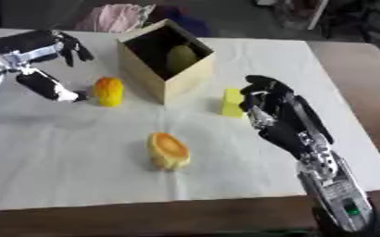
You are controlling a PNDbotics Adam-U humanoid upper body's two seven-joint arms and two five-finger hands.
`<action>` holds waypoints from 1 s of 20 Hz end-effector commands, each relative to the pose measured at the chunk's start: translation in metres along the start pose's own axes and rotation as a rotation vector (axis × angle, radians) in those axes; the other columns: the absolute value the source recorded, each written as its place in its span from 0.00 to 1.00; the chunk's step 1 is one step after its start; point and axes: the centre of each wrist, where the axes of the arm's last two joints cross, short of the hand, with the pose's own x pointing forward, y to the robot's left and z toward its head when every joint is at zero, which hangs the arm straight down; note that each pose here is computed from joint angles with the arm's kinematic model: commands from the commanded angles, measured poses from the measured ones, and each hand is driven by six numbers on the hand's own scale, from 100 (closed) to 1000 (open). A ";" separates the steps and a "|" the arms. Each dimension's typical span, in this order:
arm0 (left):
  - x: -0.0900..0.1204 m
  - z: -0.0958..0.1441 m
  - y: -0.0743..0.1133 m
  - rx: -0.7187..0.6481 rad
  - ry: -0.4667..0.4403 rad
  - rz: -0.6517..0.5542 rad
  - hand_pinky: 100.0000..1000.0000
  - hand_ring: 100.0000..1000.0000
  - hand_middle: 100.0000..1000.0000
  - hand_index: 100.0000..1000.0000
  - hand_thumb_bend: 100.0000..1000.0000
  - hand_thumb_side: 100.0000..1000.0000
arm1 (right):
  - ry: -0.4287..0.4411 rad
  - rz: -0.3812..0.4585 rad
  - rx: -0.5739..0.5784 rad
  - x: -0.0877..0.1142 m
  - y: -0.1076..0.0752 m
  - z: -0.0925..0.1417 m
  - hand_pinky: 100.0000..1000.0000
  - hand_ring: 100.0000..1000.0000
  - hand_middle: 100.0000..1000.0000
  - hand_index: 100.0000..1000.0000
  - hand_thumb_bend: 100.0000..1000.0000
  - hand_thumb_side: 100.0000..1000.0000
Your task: Pick up objects on the table and place them in the box.
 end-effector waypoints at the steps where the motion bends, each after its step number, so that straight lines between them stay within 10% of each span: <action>1: -0.004 -0.003 0.003 0.011 0.020 0.004 0.73 0.58 0.67 0.81 0.48 0.31 | -0.014 0.016 -0.004 0.004 -0.005 -0.002 0.61 0.57 0.62 0.80 0.00 0.27; 20: 0.007 -0.040 -0.024 0.121 0.116 -0.035 0.71 0.56 0.64 0.78 0.44 0.19 | -0.014 0.006 0.004 0.004 -0.003 -0.002 0.61 0.56 0.62 0.80 0.00 0.28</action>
